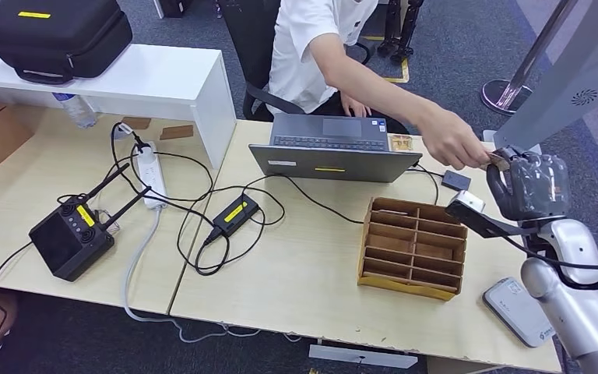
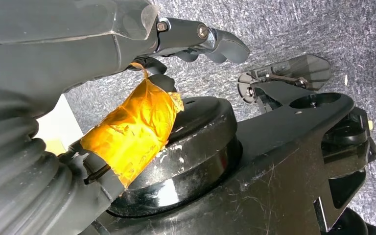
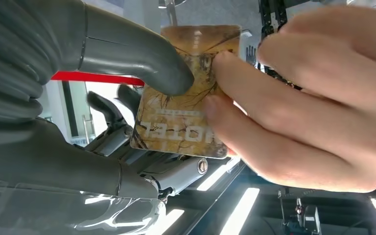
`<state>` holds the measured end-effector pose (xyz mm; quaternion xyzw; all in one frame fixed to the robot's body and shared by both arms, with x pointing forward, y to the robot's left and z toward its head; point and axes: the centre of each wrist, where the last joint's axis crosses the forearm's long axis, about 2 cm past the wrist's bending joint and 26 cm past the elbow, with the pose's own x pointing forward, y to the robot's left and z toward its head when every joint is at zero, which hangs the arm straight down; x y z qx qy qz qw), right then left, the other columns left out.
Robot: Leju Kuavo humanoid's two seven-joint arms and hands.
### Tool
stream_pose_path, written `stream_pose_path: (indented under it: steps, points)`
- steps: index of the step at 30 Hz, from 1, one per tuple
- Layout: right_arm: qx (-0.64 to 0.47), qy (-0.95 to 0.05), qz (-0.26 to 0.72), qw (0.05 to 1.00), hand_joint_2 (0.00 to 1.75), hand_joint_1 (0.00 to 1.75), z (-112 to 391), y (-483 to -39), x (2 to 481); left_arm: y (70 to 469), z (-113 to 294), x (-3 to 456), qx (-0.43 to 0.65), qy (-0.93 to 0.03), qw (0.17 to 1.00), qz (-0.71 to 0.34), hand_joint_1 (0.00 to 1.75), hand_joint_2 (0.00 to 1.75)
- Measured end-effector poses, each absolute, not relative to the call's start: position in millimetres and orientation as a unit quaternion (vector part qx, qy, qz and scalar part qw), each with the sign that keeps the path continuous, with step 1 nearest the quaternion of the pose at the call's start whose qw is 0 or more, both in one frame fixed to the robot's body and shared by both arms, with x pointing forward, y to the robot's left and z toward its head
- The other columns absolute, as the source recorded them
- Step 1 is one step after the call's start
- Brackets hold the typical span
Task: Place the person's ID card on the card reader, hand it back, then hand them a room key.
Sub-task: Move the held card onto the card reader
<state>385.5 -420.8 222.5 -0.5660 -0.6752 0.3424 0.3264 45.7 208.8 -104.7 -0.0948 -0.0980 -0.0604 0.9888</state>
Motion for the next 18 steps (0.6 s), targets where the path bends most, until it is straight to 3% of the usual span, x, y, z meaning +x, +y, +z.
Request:
stream_pose_path:
  steps: [10, 18]
  points:
    - [-0.564, -0.678, 0.339, 0.328, 1.75, 1.75, 211.2, -421.9, 374.3, 209.1, -104.8, 45.5, -0.083, -0.109, 0.988, -0.075, 0.00, 1.75]
    - [-0.558, -0.692, 0.309, 0.339, 1.75, 1.75, 171.1, -430.9, 318.3, 208.2, -104.7, 45.1, -0.068, -0.104, 0.990, -0.073, 0.00, 1.75]
